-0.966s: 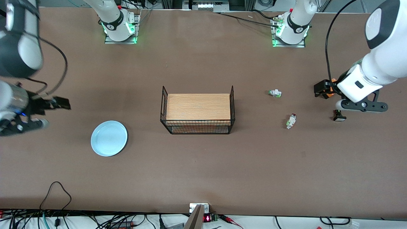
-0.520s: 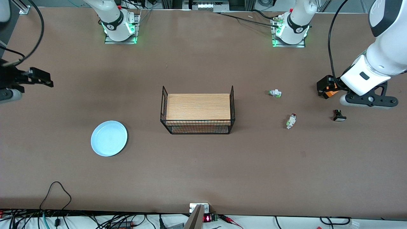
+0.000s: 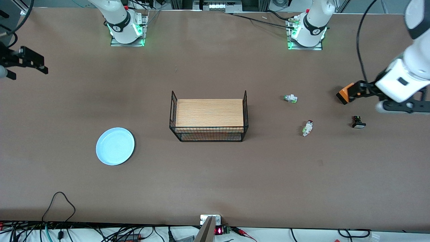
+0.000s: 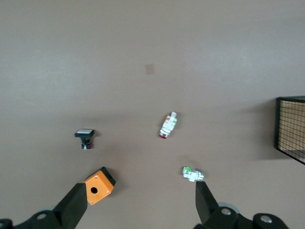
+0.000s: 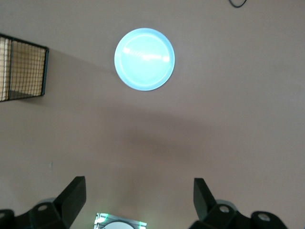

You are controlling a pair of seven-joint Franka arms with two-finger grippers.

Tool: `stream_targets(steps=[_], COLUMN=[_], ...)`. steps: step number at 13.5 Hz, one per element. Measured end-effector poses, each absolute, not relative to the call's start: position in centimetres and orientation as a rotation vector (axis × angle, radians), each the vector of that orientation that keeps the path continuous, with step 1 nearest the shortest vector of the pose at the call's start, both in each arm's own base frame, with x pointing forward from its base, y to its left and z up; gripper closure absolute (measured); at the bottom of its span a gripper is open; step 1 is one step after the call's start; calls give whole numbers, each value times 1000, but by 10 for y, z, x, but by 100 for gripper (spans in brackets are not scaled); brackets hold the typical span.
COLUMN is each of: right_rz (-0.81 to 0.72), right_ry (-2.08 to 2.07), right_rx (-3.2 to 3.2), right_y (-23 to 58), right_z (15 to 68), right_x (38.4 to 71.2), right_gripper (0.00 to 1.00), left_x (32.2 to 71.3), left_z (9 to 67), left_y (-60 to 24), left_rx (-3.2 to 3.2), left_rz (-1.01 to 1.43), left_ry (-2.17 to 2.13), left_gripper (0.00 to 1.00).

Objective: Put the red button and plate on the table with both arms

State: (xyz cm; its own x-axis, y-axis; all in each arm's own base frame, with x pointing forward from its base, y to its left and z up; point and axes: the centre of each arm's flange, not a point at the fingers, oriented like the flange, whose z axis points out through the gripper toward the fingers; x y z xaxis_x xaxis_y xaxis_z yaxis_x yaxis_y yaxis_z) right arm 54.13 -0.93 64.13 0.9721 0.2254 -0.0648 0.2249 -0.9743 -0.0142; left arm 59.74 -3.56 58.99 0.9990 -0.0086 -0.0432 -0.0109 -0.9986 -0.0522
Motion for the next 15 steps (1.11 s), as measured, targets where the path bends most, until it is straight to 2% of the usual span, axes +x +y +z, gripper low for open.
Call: stream_targets(steps=[4,7,15], right_rz=[139,284,252], right_ry=[-396,-337,-329], right_rx=[-3108,-3094,-3130], right_y=[6,-13,-16], right_z=[630,623,619], right_x=[534,523,539], right_gripper=[0,0,0], left_x=[580,571,567], left_z=[601,601,596], left_y=[-24,-25,-24], left_rx=[-3094,-3095,-3097], left_rz=[58,67,54], left_ry=[-5,0,31], left_gripper=[0,0,0])
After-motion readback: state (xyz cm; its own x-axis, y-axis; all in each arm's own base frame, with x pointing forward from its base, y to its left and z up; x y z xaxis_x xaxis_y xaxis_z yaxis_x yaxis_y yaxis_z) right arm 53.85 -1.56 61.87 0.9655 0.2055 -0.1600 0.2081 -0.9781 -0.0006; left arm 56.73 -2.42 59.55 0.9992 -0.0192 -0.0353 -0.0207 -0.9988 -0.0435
